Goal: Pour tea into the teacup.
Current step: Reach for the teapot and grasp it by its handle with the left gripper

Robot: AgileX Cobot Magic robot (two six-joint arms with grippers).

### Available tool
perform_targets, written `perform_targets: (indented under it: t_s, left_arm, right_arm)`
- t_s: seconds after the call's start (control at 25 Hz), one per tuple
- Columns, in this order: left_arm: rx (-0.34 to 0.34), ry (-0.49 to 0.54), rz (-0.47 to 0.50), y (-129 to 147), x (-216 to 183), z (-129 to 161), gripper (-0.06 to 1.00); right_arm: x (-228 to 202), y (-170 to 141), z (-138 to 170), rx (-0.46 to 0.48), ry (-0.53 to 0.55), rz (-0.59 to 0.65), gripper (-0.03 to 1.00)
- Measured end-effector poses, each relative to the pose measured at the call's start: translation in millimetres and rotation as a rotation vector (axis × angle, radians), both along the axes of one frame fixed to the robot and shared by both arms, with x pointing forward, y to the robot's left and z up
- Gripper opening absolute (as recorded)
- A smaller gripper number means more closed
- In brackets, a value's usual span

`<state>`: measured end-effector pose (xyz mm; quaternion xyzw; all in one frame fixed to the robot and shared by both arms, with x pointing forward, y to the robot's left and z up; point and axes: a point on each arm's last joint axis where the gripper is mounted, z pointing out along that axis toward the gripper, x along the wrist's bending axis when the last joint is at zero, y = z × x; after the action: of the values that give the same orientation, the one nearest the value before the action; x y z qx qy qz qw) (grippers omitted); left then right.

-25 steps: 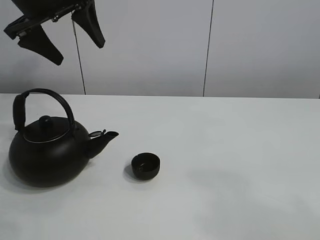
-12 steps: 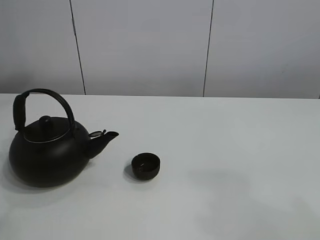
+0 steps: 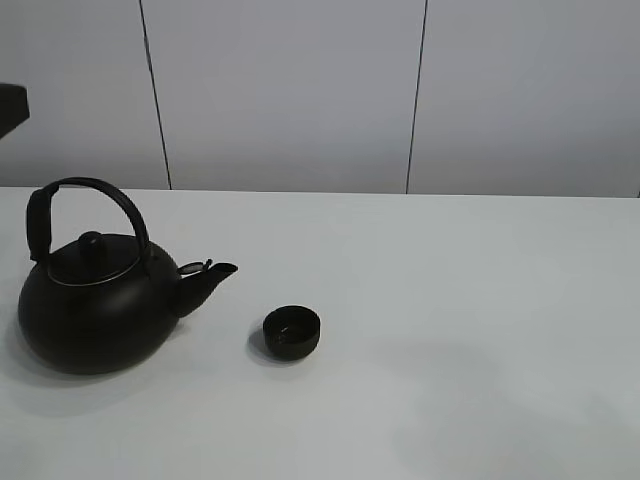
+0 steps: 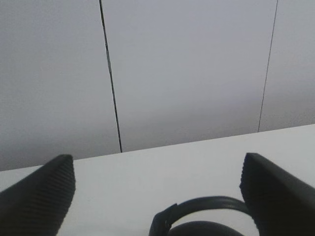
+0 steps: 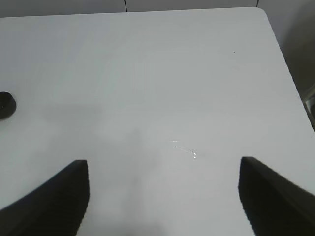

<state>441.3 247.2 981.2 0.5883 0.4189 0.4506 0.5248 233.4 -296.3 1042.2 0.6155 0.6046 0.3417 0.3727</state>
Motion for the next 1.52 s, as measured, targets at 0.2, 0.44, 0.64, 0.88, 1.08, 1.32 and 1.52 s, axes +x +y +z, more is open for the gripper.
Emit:
perform_targets:
  t_s: [0.2, 0.44, 0.64, 0.88, 1.08, 1.32, 1.52]
  left_arm:
    - [0.007, 0.029, 0.017, 2.1, -1.8, -24.0, 0.66]
    - [0.026, 0.152, 0.021, 0.0, 6.4, -57.6, 0.66]
    - [0.053, 0.261, 0.023, -1.0, 9.8, -82.8, 0.66]
    - [0.053, 0.266, 0.023, -2.7, 15.9, -86.1, 0.66]
    - [0.04, 0.221, 0.023, -6.3, 28.4, -79.5, 0.66]
    - [0.024, 0.168, 0.045, -4.1, 45.0, -71.3, 0.66]
    - [0.038, 0.155, 0.031, 2.4, 52.4, -69.4, 0.66]
  right_arm:
    - [0.0, 0.0, 0.1, 0.0, -0.001, 0.0, 0.57]
    - [0.0, 0.0, 0.1, 0.0, -0.001, 0.0, 0.57]
    - [0.1, 0.0, 0.3, 0.0, -0.003, 0.0, 0.57]
    - [0.1, 0.0, 0.3, 0.0, -0.003, 0.0, 0.57]
    - [0.2, 0.0, 0.3, 0.0, -0.004, 0.0, 0.57]
    - [0.2, 0.0, 0.3, 0.0, -0.004, 0.0, 0.57]
    - [0.2, 0.0, 0.3, 0.0, -0.004, 0.0, 0.57]
